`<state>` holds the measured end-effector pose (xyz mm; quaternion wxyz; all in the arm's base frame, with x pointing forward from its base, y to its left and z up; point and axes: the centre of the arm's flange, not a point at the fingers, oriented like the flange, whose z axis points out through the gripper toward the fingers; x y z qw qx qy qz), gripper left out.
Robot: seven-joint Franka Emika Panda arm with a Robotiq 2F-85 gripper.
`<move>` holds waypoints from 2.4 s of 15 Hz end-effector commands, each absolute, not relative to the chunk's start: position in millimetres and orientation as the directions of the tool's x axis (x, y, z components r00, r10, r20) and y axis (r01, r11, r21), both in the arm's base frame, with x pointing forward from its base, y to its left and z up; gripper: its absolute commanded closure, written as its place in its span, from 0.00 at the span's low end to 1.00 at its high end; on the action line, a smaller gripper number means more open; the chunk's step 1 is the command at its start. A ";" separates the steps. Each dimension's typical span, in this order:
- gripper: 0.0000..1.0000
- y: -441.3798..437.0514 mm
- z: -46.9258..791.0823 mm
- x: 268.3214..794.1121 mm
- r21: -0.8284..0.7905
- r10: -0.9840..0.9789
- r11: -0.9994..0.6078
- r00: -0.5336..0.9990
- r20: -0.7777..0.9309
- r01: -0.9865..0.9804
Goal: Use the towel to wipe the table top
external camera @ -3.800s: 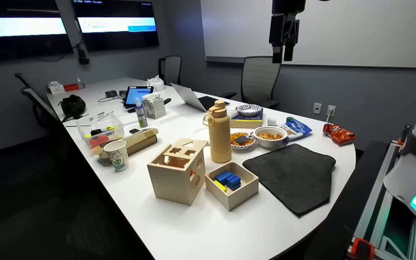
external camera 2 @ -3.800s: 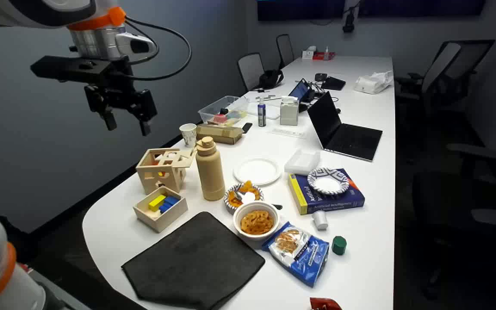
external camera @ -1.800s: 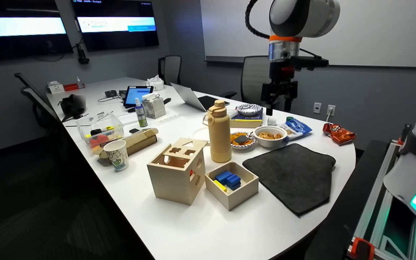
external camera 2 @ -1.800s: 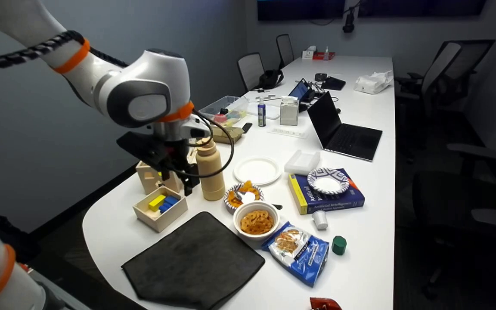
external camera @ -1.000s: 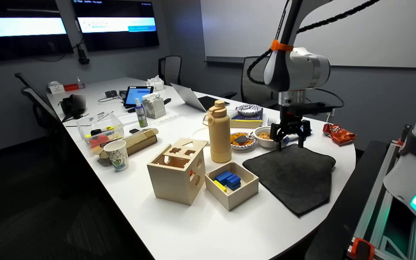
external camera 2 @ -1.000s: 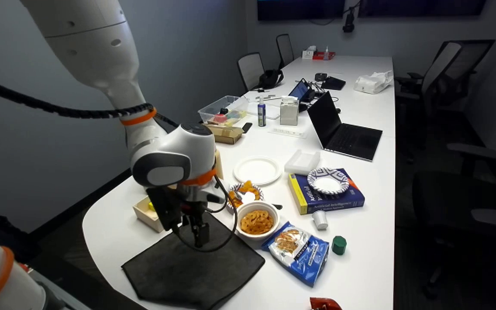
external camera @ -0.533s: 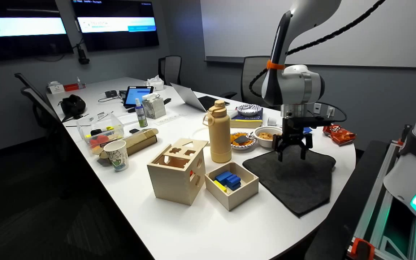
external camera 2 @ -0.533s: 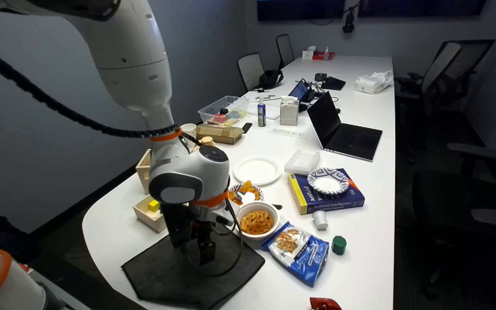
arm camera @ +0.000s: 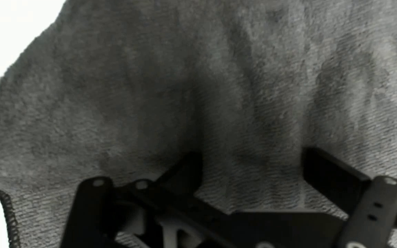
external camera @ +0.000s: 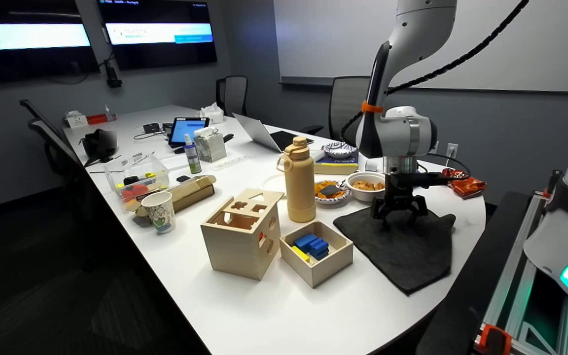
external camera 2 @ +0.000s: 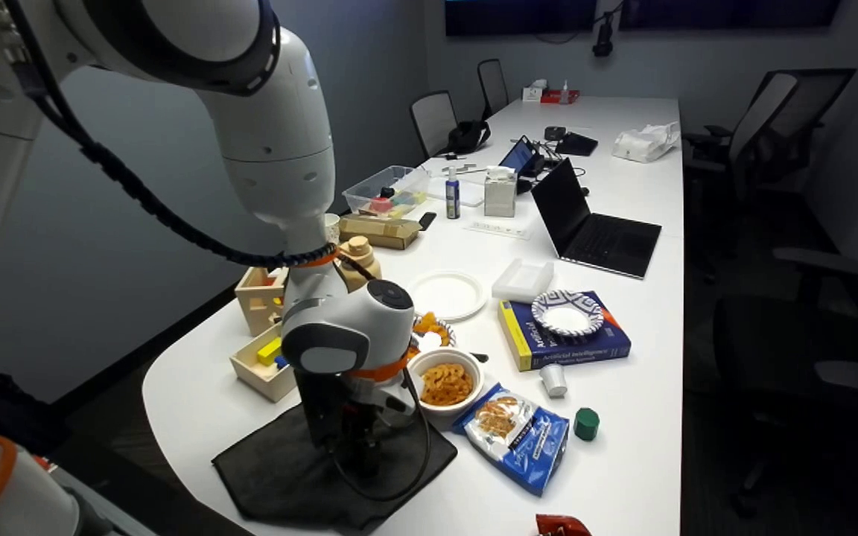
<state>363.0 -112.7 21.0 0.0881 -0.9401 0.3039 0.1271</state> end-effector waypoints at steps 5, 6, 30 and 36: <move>0.80 -111.8 12.4 372.4 -0.113 -0.528 -0.809 0.797 -0.293 -0.578; 0.89 -111.0 15.6 373.9 -0.114 -0.526 -0.810 0.800 -0.290 -0.575; 1.00 -37.2 55.3 426.9 -0.240 -0.313 -0.883 0.888 -0.337 -0.403; 1.00 -55.0 62.1 369.4 -0.153 -0.390 -0.851 0.800 -0.456 -0.502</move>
